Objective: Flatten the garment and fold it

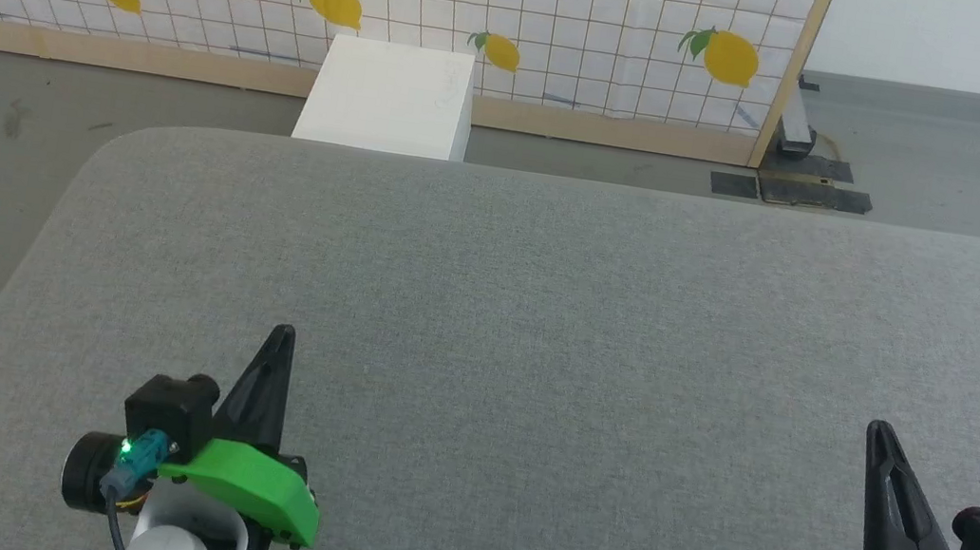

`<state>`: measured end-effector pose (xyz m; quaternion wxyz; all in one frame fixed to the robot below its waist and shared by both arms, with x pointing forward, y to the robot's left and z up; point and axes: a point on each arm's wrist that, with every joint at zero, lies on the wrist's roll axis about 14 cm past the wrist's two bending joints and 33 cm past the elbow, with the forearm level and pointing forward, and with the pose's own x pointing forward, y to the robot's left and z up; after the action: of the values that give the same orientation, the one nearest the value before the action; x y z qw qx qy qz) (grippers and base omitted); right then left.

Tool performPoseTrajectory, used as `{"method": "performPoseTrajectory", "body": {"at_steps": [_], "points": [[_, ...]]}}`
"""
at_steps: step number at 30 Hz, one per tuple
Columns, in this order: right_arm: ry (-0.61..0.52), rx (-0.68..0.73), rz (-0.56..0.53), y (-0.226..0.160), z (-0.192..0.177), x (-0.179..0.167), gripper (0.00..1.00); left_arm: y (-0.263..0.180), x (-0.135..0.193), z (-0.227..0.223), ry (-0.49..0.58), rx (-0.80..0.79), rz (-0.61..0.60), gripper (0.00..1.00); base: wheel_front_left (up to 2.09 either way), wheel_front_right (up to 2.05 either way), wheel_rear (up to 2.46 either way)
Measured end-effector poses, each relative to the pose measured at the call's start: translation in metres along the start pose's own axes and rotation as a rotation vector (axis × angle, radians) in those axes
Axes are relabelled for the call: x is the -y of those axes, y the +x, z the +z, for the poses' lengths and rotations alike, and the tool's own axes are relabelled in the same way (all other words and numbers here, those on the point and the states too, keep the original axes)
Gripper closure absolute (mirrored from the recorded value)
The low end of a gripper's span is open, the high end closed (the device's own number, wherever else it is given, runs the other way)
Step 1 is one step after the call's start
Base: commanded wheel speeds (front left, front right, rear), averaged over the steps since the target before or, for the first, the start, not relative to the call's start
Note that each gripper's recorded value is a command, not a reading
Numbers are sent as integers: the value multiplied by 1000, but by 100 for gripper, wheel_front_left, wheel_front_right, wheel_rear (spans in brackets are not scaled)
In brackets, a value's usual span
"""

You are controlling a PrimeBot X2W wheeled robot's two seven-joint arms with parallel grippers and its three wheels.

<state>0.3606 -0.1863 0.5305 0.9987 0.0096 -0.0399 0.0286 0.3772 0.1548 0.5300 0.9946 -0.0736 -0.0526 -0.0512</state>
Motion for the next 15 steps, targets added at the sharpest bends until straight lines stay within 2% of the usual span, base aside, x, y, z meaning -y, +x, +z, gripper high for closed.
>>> {"method": "performPoseTrajectory", "body": {"at_steps": [15], "points": [[-7,-21,11,0,-3,-4,100,0,-3,1,36,-13,11,100,0,0,0]]}}
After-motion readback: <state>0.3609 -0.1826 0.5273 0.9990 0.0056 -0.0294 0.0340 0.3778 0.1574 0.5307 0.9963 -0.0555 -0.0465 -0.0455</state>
